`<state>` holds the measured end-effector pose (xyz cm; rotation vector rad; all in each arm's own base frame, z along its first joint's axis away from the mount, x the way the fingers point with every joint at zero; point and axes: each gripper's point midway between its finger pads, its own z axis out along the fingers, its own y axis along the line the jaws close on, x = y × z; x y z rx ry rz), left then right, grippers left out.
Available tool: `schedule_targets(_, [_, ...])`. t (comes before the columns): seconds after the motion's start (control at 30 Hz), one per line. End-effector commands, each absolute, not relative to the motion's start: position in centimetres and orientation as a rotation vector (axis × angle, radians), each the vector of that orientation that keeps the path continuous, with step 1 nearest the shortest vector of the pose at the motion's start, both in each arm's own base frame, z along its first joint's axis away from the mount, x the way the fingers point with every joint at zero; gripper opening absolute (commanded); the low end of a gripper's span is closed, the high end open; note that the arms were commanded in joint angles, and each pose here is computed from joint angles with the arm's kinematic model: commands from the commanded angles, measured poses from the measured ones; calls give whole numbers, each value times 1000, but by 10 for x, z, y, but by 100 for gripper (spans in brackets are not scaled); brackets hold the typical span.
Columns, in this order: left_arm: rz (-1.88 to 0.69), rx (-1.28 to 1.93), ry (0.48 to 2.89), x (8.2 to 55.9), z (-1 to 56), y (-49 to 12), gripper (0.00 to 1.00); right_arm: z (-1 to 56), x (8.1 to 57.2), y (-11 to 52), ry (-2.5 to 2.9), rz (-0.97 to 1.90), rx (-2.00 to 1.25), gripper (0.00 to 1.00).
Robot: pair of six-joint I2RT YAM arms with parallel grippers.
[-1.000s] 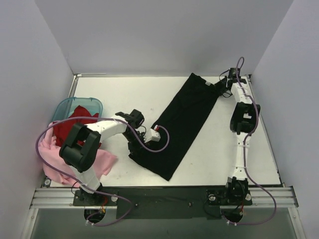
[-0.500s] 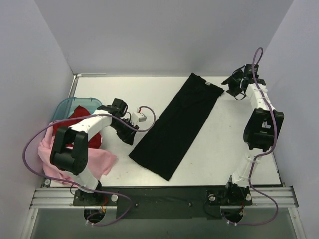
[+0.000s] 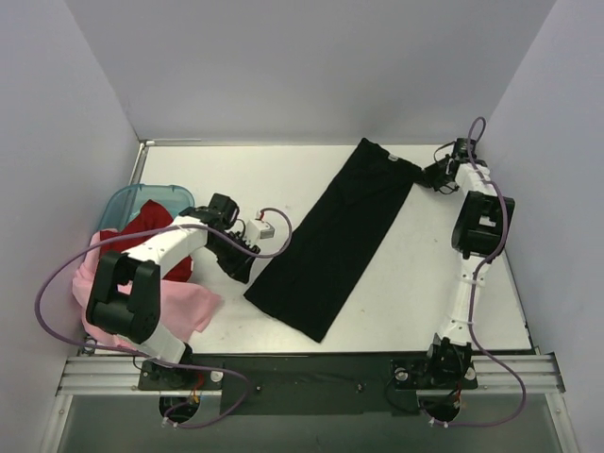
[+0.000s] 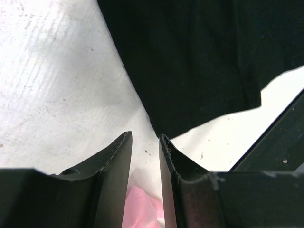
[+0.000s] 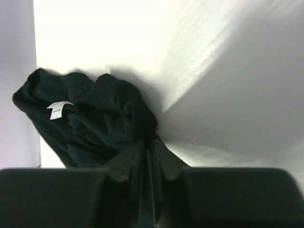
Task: Fold and stack the t-shirts
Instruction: Rotate the tshirt 90 degrees, then grab the bottom of the folded rectangular tshirt with both arms
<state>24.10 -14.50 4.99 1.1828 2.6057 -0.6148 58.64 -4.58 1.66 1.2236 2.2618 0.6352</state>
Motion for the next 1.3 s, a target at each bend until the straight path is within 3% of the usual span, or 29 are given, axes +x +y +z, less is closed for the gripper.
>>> schedule_targets(0.0, [-717,1319,2524,218,67,-145,40,8,620,-40,2165,723,1294,0])
schedule_targets(0.2, [-810,1522,2397,196,58,-144,42,48,701,-18,1947,899,1136,0])
schedule_targets(0.27, [-833,1572,2345,193,61,-145,43,58,709,-19,1892,902,1113,14])
schedule_targets(0.37, [-829,1653,2211,192,69,-148,44,85,697,-22,1910,857,1045,52])
schedule_targets(0.5, [-789,1825,1853,192,83,-159,53,107,643,-36,2054,675,1011,69])
schedule_targets(0.53, [-768,1891,1747,190,84,-163,58,94,625,-44,2100,600,1051,69])
schedule_targets(0.57, [-737,1923,1680,194,85,-168,61,120,605,-47,2118,549,1035,71])
schedule_targets(0.6, [-714,1977,1606,193,83,-176,64,99,580,-49,2185,470,1079,71])
schedule_targets(0.63, [-654,2008,1552,200,81,-181,64,127,561,-54,2175,400,1052,71])
schedule_targets(0.7, [-600,2105,1403,200,75,-198,64,122,505,-47,2264,280,1040,71])
schedule_targets(0.97, [-511,2208,980,197,55,-235,76,62,266,62,2784,233,700,67])
schedule_targets(1.1, [-383,2234,941,196,36,-241,75,43,178,85,2893,191,627,65])
schedule_targets(1.27, [-358,2211,930,191,35,-260,66,24,132,115,2867,289,598,57])
